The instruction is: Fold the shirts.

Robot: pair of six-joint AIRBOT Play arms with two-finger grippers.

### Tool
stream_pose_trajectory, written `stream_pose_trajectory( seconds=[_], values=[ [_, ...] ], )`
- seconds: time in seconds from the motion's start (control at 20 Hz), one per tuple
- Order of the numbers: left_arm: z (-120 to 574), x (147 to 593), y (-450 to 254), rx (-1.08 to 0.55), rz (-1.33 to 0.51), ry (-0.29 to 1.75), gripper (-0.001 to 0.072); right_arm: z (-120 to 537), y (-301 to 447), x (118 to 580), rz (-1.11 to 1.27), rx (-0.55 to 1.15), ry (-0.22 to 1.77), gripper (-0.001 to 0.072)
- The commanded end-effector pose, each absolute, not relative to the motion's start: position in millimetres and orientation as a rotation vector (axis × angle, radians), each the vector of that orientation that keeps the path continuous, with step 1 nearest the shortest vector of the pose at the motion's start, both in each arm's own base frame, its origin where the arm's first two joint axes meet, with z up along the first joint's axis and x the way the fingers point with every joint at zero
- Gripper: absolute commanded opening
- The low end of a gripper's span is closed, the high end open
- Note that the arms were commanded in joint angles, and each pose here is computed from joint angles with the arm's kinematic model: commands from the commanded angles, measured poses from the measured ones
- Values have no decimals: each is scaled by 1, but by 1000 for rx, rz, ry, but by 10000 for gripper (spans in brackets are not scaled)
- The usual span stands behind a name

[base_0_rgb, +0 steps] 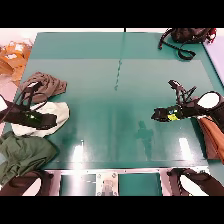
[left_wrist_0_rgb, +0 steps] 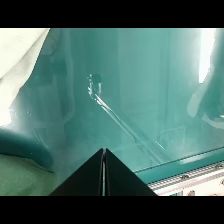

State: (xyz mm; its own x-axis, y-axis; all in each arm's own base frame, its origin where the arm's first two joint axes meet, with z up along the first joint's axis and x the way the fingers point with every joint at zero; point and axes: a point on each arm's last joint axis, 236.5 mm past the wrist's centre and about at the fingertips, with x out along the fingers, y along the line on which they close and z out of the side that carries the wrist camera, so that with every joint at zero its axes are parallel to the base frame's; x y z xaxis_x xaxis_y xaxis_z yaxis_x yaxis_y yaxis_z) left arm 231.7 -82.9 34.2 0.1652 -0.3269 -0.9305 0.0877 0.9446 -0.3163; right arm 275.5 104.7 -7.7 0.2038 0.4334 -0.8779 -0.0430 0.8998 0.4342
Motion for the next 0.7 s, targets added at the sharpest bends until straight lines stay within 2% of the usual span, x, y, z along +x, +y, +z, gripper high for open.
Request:
stream_pose_trajectory(
  seconds=[0.0,0.5,0.65],
  values=[
    [34,232,-83,-207,-298,1375,30,-8,105,275,342,347,1331,17],
    [35,233,-84,-213,-301,1370,30,-8,105,275,342,347,1331,18],
    [43,277,-69,-160,-238,1184,31,-6,103,286,328,348,1288,17]
  ],
)
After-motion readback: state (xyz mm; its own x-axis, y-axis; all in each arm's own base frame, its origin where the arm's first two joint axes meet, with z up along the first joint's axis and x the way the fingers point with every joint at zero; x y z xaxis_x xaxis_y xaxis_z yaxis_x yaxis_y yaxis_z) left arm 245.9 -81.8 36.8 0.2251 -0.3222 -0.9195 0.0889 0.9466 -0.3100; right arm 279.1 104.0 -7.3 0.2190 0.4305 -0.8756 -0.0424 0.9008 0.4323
